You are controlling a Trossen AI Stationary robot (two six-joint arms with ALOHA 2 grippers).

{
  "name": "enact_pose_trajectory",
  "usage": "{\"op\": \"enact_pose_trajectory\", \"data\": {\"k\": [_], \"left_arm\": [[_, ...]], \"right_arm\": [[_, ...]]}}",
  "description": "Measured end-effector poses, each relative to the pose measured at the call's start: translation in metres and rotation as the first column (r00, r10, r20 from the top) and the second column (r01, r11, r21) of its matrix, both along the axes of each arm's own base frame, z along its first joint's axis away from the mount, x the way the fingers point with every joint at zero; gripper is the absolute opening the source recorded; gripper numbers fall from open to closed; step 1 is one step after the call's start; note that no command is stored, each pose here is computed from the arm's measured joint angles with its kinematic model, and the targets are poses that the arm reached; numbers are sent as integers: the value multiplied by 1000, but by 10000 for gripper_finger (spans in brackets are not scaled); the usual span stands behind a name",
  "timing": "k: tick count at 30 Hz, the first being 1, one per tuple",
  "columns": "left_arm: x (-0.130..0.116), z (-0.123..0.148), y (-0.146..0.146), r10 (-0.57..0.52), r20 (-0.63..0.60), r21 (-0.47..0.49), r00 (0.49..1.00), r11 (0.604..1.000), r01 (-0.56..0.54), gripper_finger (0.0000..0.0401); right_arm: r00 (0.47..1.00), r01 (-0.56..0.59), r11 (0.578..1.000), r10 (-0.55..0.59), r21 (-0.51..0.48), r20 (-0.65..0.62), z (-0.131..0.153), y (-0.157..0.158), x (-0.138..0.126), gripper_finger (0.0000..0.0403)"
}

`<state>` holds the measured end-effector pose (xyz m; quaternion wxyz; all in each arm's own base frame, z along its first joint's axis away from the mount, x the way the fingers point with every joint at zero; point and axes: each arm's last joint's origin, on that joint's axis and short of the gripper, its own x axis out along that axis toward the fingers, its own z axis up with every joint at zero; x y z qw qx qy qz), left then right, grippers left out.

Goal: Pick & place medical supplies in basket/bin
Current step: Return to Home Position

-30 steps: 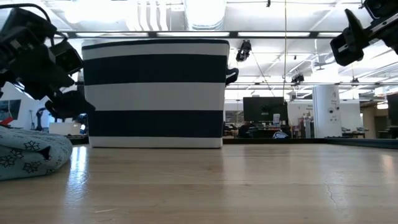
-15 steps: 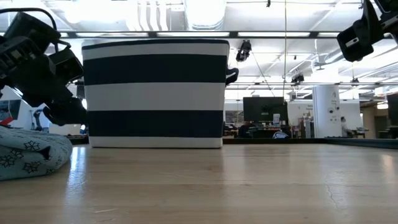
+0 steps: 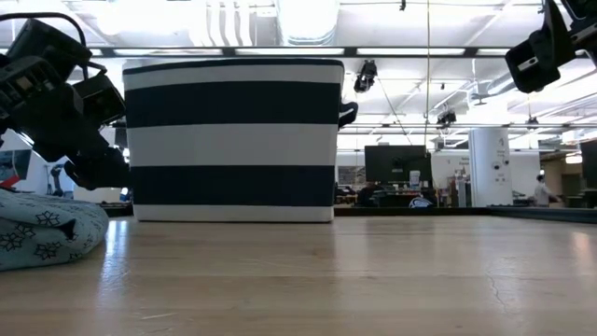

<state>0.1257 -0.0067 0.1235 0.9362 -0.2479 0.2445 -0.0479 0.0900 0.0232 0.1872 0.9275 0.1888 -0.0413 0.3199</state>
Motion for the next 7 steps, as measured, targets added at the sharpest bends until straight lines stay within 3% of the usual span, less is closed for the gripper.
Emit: {"op": "enact_pose_trajectory", "data": {"k": [7], "left_arm": [[0, 0, 0, 0, 0, 0, 1000, 1000, 0, 296]], "right_arm": [[1000, 0, 1000, 0, 0, 0, 0, 0, 0, 272]]}}
